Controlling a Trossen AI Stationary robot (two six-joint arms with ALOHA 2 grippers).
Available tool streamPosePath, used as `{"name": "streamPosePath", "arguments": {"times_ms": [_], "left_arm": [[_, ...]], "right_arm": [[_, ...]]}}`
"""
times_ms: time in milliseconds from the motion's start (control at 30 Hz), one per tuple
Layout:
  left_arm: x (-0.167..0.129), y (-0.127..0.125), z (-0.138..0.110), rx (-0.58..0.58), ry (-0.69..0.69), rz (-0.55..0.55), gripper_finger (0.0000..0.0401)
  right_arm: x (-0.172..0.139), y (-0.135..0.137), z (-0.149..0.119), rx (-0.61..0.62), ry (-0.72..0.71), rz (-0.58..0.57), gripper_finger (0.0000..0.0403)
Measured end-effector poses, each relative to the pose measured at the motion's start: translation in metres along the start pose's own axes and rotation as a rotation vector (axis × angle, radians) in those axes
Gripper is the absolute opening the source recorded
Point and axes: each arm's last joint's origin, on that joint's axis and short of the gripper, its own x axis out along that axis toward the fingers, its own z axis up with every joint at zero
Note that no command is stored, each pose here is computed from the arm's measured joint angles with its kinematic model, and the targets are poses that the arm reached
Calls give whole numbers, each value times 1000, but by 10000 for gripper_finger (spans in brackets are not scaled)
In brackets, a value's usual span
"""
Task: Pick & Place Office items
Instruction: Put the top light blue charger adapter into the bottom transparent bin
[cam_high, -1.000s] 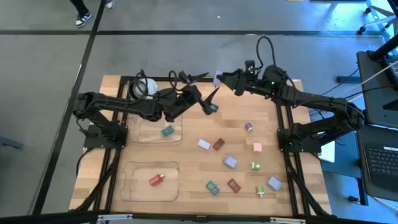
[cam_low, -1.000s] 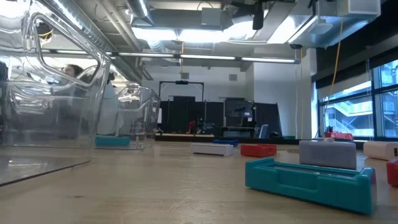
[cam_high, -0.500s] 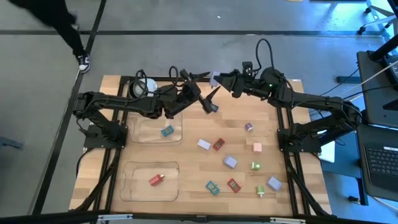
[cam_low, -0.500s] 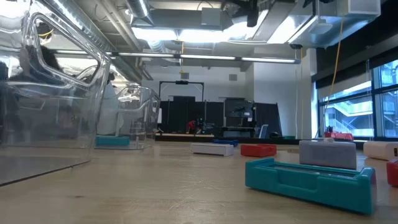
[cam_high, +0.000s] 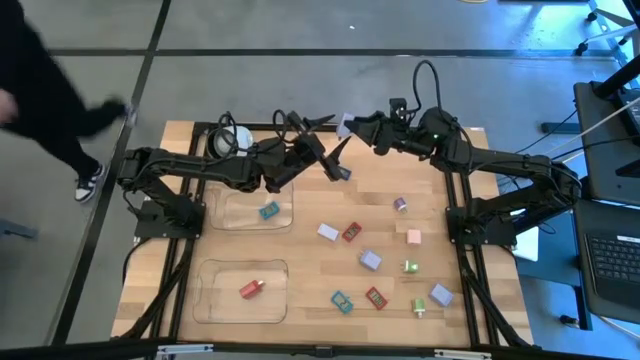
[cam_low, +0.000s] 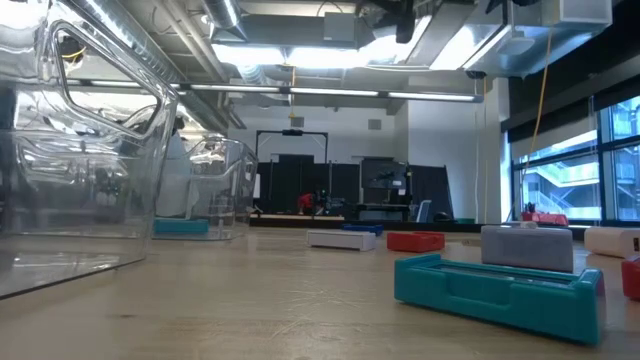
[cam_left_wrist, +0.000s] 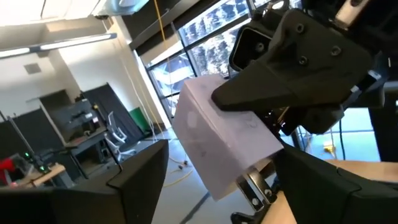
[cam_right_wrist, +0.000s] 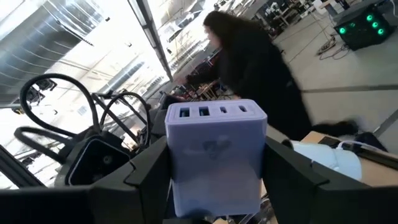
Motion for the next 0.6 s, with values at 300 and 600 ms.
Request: {"name": "streamPosePath", "arguments": {"times_ms": [300, 600], "left_arm": [[0, 0, 0, 61, -3, 4, 218], [0, 0, 0, 71, -8, 1, 163]], "right_arm": [[0, 0, 1, 42, -8, 2, 217], [0, 0, 1, 43, -16, -6, 216]]}}
